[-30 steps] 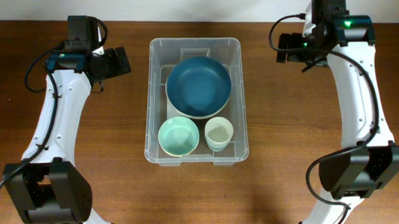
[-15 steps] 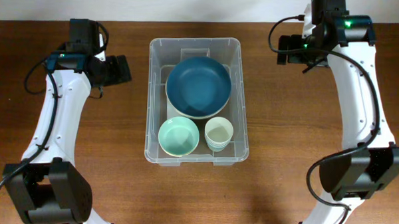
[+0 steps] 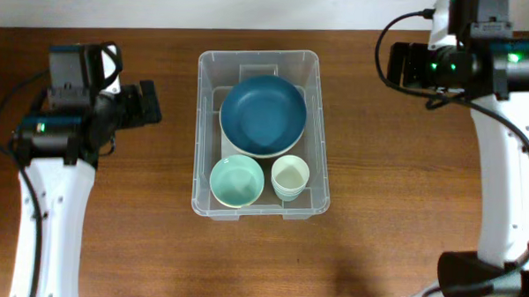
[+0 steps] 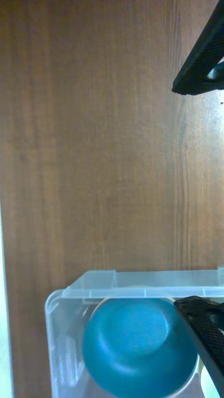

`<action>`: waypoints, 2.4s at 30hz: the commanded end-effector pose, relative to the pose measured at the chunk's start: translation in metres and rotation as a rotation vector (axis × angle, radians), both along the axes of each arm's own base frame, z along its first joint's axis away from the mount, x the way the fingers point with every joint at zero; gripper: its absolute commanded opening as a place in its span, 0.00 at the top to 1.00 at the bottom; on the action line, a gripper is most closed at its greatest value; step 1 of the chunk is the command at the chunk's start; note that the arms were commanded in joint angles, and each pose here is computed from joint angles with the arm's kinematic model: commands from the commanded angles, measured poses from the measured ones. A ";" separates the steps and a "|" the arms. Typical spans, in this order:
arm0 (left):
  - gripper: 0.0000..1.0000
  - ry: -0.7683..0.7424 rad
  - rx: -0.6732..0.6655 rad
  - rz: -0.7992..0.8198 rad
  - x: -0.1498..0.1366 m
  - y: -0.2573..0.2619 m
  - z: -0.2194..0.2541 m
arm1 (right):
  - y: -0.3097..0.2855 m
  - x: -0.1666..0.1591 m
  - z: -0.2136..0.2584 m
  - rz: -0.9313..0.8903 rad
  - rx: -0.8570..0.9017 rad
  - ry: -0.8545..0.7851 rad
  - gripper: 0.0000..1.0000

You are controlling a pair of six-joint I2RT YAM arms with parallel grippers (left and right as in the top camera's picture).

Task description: Pack container

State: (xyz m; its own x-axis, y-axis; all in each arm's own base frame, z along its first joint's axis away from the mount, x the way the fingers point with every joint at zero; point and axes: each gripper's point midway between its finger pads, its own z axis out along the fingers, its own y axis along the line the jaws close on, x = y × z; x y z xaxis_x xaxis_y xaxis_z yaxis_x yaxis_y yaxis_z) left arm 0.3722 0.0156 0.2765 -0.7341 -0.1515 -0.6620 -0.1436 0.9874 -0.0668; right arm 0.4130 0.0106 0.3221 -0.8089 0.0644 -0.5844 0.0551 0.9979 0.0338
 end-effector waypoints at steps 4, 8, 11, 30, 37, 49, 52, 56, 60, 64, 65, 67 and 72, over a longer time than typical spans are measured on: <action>0.00 -0.063 -0.009 -0.033 -0.051 -0.006 -0.009 | -0.004 -0.032 0.014 -0.024 -0.021 -0.054 0.01; 0.00 -0.119 -0.013 -0.039 -0.083 -0.009 -0.007 | -0.005 -0.055 -0.015 -0.026 -0.019 -0.063 0.01; 0.00 -0.172 -0.022 -0.035 -0.107 -0.010 -0.005 | -0.006 -0.076 -0.043 -0.026 -0.017 -0.090 0.01; 0.00 -0.144 -0.108 0.012 -0.173 -0.017 -0.086 | -0.010 -0.158 -0.137 -0.044 0.002 -0.163 0.01; 0.00 -0.144 -0.107 0.013 -0.173 -0.017 -0.086 | -0.010 -0.151 -0.165 -0.044 -0.006 -0.047 0.01; 0.00 -0.144 -0.107 0.013 -0.173 -0.017 -0.086 | -0.002 -0.163 -0.160 -0.012 -0.004 -0.070 0.01; 0.00 -0.144 -0.107 0.013 -0.173 -0.017 -0.086 | -0.003 -0.166 -0.150 -0.011 -0.001 -0.127 0.01; 0.00 -0.144 -0.107 0.013 -0.173 -0.017 -0.086 | -0.008 -0.174 -0.132 -0.021 -0.016 -0.267 0.01; 0.00 -0.144 -0.107 0.013 -0.173 -0.017 -0.086 | -0.008 -0.182 -0.133 0.001 -0.030 -0.403 0.01; 0.00 -0.144 -0.107 0.013 -0.173 -0.017 -0.086 | -0.005 -0.188 -0.144 0.016 -0.008 -0.492 0.01; 0.00 -0.144 -0.107 0.013 -0.173 -0.017 -0.086 | -0.004 -0.189 -0.147 0.019 -0.003 -0.514 0.01; 0.00 -0.144 -0.107 0.013 -0.173 -0.017 -0.086 | -0.002 -0.191 -0.153 0.024 0.009 -0.560 0.01; 0.00 -0.144 -0.107 0.013 -0.173 -0.017 -0.086 | -0.003 -0.196 -0.154 0.022 0.012 -0.626 0.01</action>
State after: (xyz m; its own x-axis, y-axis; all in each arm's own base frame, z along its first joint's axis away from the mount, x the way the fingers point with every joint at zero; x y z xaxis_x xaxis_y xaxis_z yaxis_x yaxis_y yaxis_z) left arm 0.1989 0.0007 0.1904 -0.6331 -0.2239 -0.7410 -0.1392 0.9746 -0.1756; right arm 0.2183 0.0048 0.1655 -0.3521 0.0687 -0.9334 0.0198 0.9976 0.0659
